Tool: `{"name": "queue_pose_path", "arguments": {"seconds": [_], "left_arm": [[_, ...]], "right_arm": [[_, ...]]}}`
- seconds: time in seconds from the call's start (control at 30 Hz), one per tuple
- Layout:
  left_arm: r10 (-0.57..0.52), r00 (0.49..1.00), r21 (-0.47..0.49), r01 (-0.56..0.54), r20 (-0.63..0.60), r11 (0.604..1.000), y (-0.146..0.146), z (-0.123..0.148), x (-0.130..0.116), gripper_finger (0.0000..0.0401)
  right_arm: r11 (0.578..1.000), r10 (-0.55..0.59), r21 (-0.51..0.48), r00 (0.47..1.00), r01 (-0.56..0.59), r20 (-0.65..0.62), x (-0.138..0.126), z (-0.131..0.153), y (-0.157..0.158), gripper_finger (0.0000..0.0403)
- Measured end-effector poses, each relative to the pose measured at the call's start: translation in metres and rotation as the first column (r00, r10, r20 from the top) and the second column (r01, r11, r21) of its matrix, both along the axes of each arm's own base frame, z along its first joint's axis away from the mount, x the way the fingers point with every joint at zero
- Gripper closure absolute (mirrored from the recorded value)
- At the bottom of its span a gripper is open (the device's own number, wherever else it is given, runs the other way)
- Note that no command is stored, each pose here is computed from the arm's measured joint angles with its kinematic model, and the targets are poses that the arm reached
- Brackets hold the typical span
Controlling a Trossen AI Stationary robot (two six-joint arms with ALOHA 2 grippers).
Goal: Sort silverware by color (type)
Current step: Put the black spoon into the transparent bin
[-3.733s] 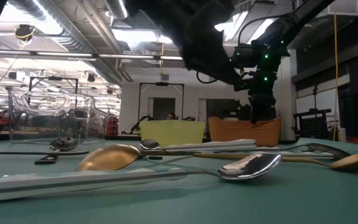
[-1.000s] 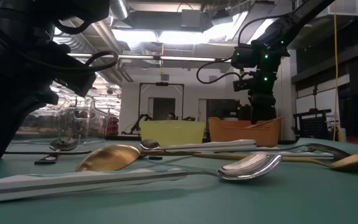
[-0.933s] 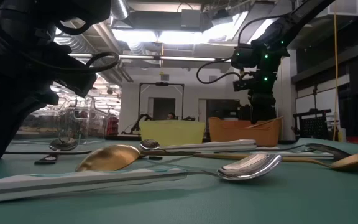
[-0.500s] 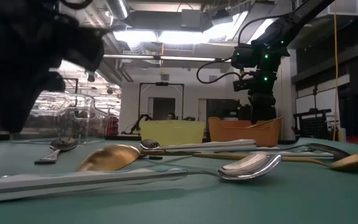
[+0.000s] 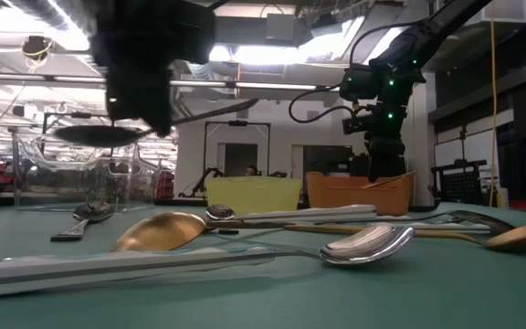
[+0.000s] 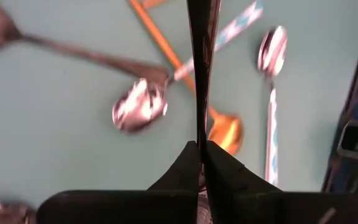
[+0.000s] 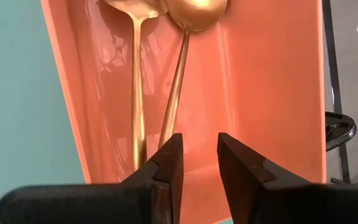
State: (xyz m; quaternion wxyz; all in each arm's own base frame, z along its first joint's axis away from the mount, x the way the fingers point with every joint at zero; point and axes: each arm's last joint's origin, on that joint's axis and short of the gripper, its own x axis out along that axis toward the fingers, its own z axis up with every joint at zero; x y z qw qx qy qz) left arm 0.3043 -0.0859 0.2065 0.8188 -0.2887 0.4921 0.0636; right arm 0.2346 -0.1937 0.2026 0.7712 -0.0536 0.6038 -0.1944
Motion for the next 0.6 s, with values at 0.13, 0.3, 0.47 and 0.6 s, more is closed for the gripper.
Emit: {"name": "queue_pose_path", "arguments": {"seconds": [0.13,0.3,0.47,0.6], "left_arm": [[0.054,0.997,0.026,-0.055,0.051,0.998,0.013,0.003,0.007,0.0398],[0.111,0.990,0.058,-0.116,0.092,0.991,0.031,0.014,0.006,0.0399],[0.160,0.975,0.058,-0.171,0.152,0.984,0.051,0.035,-0.003,0.0399],[0.198,0.961,0.087,-0.218,0.193,0.972,0.068,0.055,-0.017,0.0400]], "right_arm": [[1.000,0.000,0.000,1.000,0.000,0.000,0.000,0.000,0.000,0.0315],[1.000,0.000,0.000,1.000,0.000,0.000,0.000,0.000,0.000,0.0315],[1.000,0.000,0.000,1.000,0.000,0.000,0.000,0.000,0.000,0.0315],[1.000,0.000,0.000,1.000,0.000,0.000,0.000,0.000,0.000,0.0315]]}}
